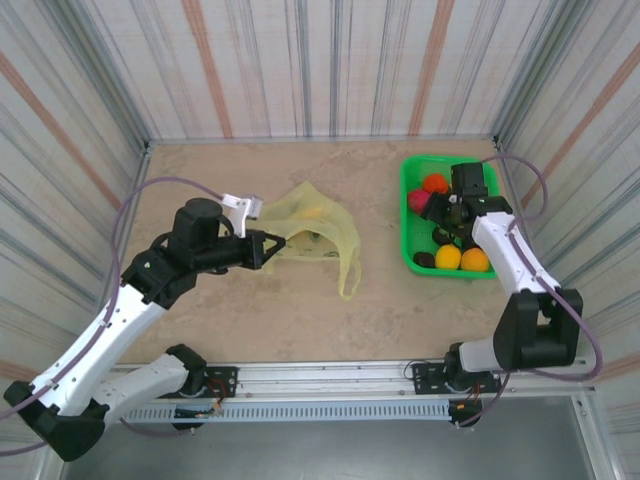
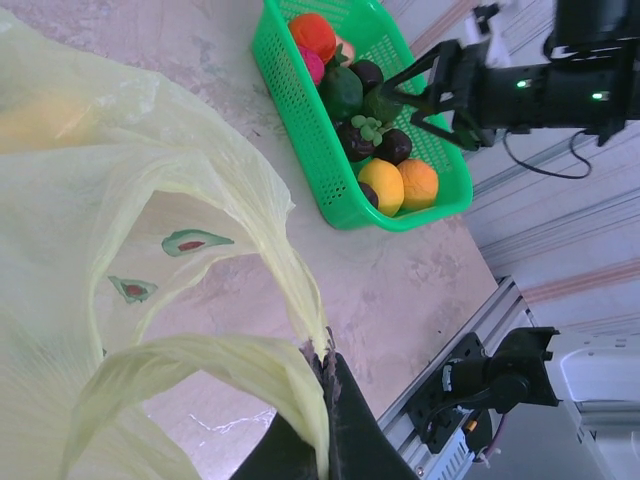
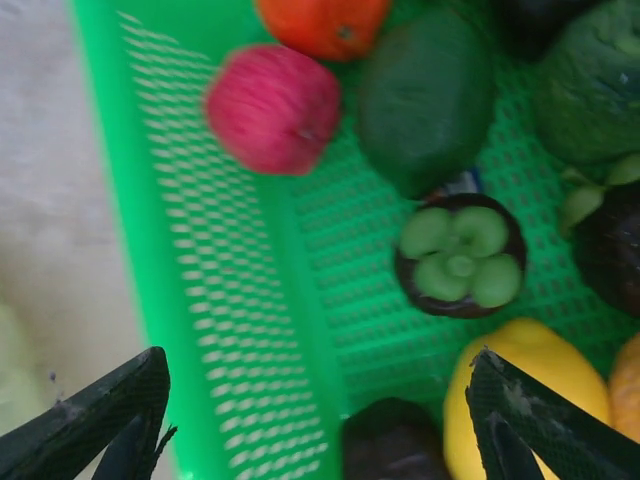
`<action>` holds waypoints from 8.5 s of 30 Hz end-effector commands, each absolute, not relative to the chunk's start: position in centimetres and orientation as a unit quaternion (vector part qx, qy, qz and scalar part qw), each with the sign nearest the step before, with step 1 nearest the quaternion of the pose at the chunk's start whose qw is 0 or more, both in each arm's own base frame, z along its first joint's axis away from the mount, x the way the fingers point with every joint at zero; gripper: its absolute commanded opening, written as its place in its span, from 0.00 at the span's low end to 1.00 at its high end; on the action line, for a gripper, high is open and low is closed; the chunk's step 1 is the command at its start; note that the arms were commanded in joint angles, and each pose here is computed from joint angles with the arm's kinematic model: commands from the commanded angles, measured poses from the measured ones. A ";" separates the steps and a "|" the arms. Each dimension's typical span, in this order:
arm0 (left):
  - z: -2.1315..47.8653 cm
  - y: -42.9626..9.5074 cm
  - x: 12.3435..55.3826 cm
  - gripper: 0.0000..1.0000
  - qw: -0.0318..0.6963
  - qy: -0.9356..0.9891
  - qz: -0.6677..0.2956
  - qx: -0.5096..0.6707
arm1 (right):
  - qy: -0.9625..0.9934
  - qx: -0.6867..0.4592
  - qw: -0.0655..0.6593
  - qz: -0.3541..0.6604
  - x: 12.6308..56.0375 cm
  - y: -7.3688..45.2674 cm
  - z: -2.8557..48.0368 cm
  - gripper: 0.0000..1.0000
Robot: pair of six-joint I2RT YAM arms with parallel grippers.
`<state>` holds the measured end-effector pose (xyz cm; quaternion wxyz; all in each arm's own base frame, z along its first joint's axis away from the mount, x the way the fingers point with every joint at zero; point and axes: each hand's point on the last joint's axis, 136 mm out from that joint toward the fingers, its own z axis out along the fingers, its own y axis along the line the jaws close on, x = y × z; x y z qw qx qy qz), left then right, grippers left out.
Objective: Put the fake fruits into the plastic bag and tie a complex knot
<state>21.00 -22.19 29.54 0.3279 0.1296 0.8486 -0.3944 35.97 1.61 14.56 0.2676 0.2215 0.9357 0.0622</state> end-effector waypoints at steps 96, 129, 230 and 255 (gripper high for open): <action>30.7 -19.1 20.2 0.00 0.381 0.841 -0.339 0.180 | 0.877 -0.060 0.372 0.299 35.5 38.9 18.5 0.79; 31.2 -22.3 20.9 0.00 0.344 0.822 -0.419 0.177 | 0.902 0.102 0.355 0.224 32.0 11.1 23.4 0.61; 27.6 -19.3 19.6 0.00 0.335 0.859 -0.355 0.155 | 0.950 -0.138 0.176 0.220 31.9 38.8 12.8 0.60; 26.5 -16.3 21.2 0.00 0.352 0.886 -0.289 0.086 | 0.943 -0.044 0.276 0.182 34.1 36.9 14.6 0.67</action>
